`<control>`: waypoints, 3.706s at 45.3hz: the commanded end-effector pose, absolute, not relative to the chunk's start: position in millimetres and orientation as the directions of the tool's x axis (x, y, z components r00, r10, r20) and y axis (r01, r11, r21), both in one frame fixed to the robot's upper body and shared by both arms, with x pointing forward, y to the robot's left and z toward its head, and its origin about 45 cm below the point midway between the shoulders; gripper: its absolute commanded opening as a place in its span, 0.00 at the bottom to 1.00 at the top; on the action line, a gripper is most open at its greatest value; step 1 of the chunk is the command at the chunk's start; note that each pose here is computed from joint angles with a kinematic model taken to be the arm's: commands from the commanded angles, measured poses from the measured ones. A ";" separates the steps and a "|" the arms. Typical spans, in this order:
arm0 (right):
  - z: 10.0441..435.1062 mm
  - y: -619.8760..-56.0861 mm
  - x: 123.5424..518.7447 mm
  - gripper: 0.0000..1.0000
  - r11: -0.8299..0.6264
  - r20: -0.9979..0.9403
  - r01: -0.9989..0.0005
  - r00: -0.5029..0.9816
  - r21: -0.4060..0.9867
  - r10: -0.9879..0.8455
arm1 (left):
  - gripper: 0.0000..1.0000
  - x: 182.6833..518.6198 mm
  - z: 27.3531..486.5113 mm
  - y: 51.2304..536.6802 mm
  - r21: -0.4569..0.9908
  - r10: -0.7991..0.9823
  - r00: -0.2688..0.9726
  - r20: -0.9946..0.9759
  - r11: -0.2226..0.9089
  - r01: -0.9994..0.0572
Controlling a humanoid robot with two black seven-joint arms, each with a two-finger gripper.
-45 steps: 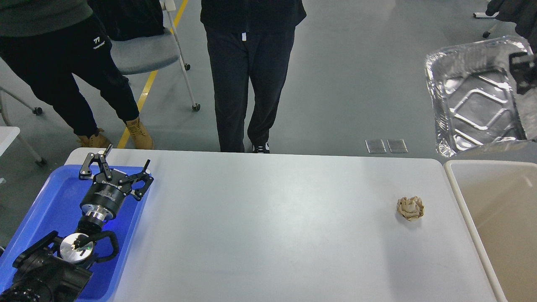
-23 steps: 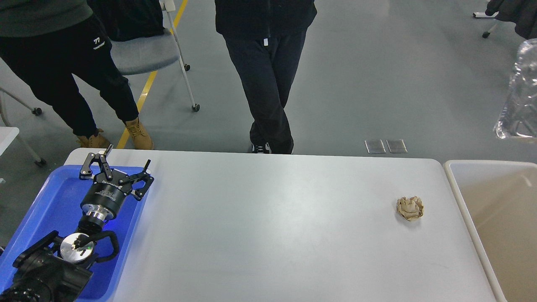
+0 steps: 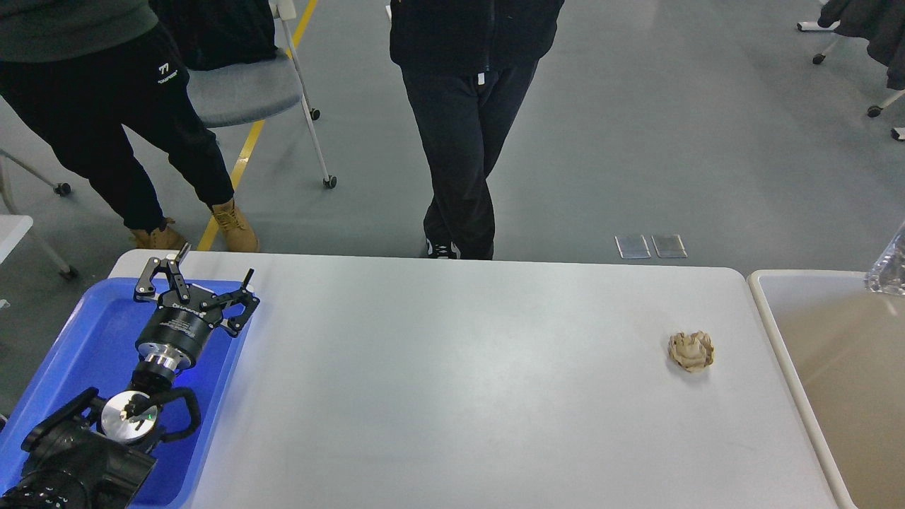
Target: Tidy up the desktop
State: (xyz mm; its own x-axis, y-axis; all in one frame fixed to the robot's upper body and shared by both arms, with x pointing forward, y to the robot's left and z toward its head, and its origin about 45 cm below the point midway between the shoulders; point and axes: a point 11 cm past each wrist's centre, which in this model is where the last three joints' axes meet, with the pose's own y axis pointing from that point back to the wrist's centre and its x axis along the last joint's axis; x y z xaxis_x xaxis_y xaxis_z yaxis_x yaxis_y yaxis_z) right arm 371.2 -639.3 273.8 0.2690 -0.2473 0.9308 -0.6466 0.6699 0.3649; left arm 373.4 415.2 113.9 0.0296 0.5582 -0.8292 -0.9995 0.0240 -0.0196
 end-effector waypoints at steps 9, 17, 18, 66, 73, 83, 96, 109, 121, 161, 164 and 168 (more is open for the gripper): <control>165.3 -636.3 314.8 0.00 0.699 0.902 -0.588 0.381 0.406 -0.203 | 1.00 373.4 113.9 415.2 -0.020 0.558 0.030 -0.829 0.024 -1.000; 148.0 -627.4 310.3 0.00 0.684 0.886 -0.584 0.413 0.437 -0.213 | 1.00 373.4 113.9 415.2 -0.020 0.558 0.030 -0.829 0.024 -1.000; 146.5 -627.8 308.5 0.00 0.685 0.883 -0.581 0.417 0.439 -0.213 | 1.00 373.4 113.9 415.2 -0.020 0.558 0.030 -0.829 0.024 -1.000; 139.3 -591.8 340.9 1.00 0.636 0.885 -0.621 0.259 0.459 -0.386 | 1.00 373.4 113.7 415.0 -0.019 0.559 0.030 -0.829 0.025 -1.000; 158.3 -566.7 378.4 1.00 0.582 0.835 -0.675 0.093 0.453 -0.543 | 1.00 373.4 113.7 415.0 -0.019 0.559 0.030 -0.829 0.025 -1.000; 183.8 -516.5 424.8 1.00 0.431 0.638 -0.777 -0.051 0.458 -0.768 | 1.00 373.9 114.3 414.9 -0.020 0.559 0.031 -0.829 0.025 -0.999; 208.4 -464.0 440.9 1.00 0.185 0.572 -0.824 0.193 0.535 -0.798 | 1.00 373.4 113.9 415.2 -0.020 0.558 0.030 -0.829 0.024 -1.000; 252.8 -432.2 462.6 1.00 0.091 0.656 -0.822 0.376 0.562 -0.654 | 1.00 373.4 113.9 415.2 -0.020 0.558 0.030 -0.829 0.024 -1.000; 299.6 -407.4 477.5 1.00 0.064 0.722 -0.816 0.469 0.575 -0.508 | 1.00 373.4 113.9 415.2 -0.020 0.558 0.030 -0.829 0.024 -1.000; 399.8 -300.7 408.6 1.00 -0.003 0.546 -0.548 0.835 0.837 0.070 | 1.00 373.4 113.8 415.1 -0.019 0.559 0.030 -0.829 0.025 -1.000; 395.7 -289.7 401.6 1.00 0.007 0.499 -0.503 0.859 0.864 0.112 | 1.00 373.4 113.8 415.1 -0.019 0.559 0.030 -0.829 0.025 -1.000; 390.8 -266.0 395.7 1.00 0.015 0.437 -0.447 0.882 0.895 0.176 | 1.00 373.4 113.7 415.0 -0.018 0.559 0.030 -0.829 0.026 -0.999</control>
